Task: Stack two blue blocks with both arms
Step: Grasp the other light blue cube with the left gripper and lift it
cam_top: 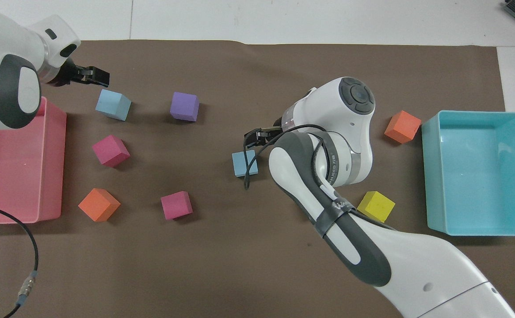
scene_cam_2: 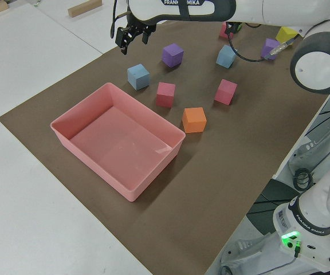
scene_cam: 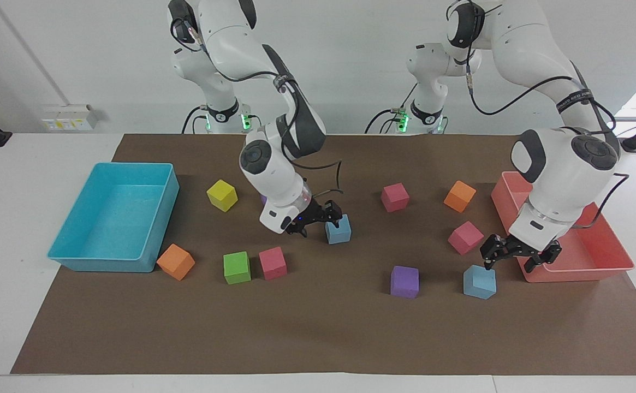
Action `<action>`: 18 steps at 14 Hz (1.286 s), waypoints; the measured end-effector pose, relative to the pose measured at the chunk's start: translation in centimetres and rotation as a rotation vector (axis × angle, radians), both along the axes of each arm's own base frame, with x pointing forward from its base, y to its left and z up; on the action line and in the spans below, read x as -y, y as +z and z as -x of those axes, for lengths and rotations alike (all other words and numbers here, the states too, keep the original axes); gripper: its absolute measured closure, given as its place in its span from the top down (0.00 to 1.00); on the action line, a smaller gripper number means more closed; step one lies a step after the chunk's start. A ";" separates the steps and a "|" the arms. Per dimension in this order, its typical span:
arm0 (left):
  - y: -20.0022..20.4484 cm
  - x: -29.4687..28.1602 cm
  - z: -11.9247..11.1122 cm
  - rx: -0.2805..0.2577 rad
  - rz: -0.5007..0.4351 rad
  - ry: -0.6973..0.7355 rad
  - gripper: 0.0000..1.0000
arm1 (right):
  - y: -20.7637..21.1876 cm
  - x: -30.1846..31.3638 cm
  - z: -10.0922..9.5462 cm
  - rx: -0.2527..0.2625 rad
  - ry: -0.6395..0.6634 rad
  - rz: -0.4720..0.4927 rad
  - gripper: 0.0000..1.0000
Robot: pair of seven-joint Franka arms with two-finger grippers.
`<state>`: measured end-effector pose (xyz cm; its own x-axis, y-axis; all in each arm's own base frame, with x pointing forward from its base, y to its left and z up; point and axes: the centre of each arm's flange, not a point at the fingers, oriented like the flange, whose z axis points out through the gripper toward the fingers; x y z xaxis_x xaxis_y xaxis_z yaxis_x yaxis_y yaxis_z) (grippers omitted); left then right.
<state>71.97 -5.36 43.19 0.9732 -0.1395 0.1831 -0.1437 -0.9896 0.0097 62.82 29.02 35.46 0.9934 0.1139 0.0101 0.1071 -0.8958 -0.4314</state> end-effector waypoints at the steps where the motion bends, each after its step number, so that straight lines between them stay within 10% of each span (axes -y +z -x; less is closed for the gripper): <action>1: -0.6 0.0 -0.1 -0.004 -0.001 -0.001 1.00 | -0.2 0.6 -0.1 0.001 0.008 -0.025 0.90; 9: -6.9 -0.1 -0.6 -0.028 0.020 -0.020 1.00 | -3.9 4.9 1.9 -0.034 0.010 -0.239 0.01; 18: -11.3 0.3 0.7 -0.085 0.026 -0.023 1.00 | -6.9 6.8 3.3 -0.051 -0.024 -0.325 0.01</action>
